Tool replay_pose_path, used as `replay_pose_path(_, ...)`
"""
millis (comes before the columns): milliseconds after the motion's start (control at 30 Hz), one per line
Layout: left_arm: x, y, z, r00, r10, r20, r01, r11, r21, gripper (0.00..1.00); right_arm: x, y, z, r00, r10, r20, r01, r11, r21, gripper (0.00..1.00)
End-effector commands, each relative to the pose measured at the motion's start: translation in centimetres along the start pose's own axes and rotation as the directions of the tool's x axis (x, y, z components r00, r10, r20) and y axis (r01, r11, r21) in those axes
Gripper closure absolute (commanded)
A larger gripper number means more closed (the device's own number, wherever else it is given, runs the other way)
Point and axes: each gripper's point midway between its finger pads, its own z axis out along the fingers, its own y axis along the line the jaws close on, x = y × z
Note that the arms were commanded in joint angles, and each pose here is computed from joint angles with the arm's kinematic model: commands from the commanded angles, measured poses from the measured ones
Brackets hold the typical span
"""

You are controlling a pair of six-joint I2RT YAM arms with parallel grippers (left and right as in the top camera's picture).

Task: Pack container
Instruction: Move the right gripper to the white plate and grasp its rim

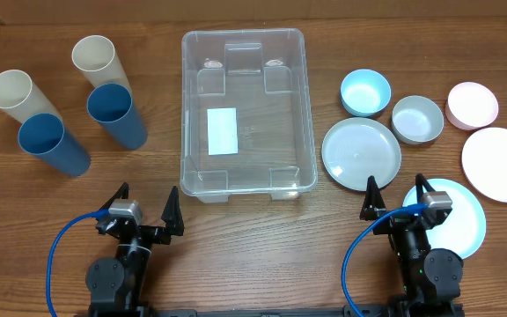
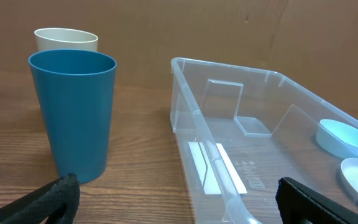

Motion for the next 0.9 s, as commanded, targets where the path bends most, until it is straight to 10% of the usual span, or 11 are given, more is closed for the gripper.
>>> replay_pose_path(0,0.0,-0.1,0.0,1.000,-0.014,0.001,0.014,1.000,0.009,0.00,-3.5,0.3,-0.8,0.997,-0.002,0.077,0.001,1.000,0.004,0.00)
replay_pose_path(367,0.0,-0.1,0.0,1.000,-0.014,0.001,0.014,1.000,0.009,0.00,-8.6,1.3,-1.1,0.939,0.204,-0.277,-0.177,0.977,0.120,0.00)
replay_pose_path(667,0.0,-0.1,0.0,1.000,-0.014,0.002,0.014,1.000,0.009,0.00,-1.0,1.3,5.2,0.388,0.267,-0.882,-0.032,0.960,0.277,0.00)
replay_pose_path(867,0.0,-0.1,0.0,1.000,-0.014,0.001,0.014,1.000,0.009,0.00,6.3,-1.9,5.1,0.123,0.541,-0.832,0.043,0.834,0.549,0.00)
